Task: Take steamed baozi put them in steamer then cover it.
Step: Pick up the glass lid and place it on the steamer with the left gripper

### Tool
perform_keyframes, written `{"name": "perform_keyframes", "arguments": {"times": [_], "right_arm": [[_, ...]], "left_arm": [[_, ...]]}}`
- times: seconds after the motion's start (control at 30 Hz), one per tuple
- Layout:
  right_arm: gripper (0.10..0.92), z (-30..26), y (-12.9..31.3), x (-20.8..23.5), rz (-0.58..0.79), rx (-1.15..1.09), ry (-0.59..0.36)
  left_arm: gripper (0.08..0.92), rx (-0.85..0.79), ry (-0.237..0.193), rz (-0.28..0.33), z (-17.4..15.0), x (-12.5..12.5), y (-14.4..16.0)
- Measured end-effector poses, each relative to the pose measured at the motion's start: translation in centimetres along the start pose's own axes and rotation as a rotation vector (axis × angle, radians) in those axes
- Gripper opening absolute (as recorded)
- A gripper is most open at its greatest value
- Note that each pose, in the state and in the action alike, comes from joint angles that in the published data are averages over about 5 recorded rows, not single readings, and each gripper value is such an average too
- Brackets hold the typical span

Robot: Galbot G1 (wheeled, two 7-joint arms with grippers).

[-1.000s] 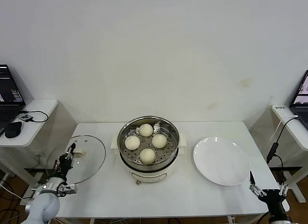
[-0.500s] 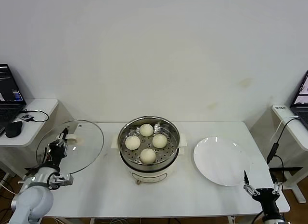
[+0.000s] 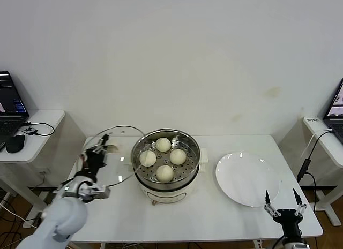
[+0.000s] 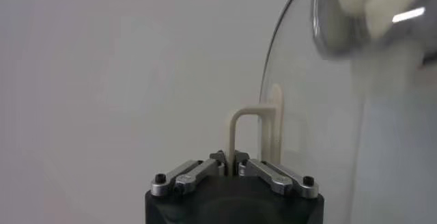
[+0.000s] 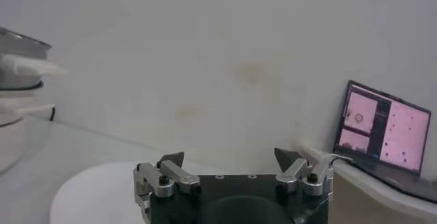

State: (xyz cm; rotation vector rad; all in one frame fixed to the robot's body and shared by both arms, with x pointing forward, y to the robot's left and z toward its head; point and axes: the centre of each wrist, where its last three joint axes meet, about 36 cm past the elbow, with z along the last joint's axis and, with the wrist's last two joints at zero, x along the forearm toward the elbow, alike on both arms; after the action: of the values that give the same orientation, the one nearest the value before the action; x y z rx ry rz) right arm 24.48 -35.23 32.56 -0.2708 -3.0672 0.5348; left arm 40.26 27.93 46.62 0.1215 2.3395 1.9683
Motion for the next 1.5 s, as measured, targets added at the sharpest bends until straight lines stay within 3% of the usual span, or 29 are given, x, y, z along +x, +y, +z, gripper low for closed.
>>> {"name": "perform_keyframes", "arguments": {"times": [0.17,0.67,1.5], "right_arm": [[0.823,0.1,0.9,0.3,0.020,0.014,0.020],[0.823,0.8,3.8,0.4,0.027,0.061,0.065],[0.823,2.5,5.0,1.2,0.017,0.105,0.114]], "left_arm": [[0.139,0.010,-0.018,0.014,-3.0,-1.6,-0.7],[0.139,-0.106,0.025,0.056,-9.1,-4.3,-2.3],[0.139,-0.131,0.022,0.071,-18.1,-7.4,-4.8]]}}
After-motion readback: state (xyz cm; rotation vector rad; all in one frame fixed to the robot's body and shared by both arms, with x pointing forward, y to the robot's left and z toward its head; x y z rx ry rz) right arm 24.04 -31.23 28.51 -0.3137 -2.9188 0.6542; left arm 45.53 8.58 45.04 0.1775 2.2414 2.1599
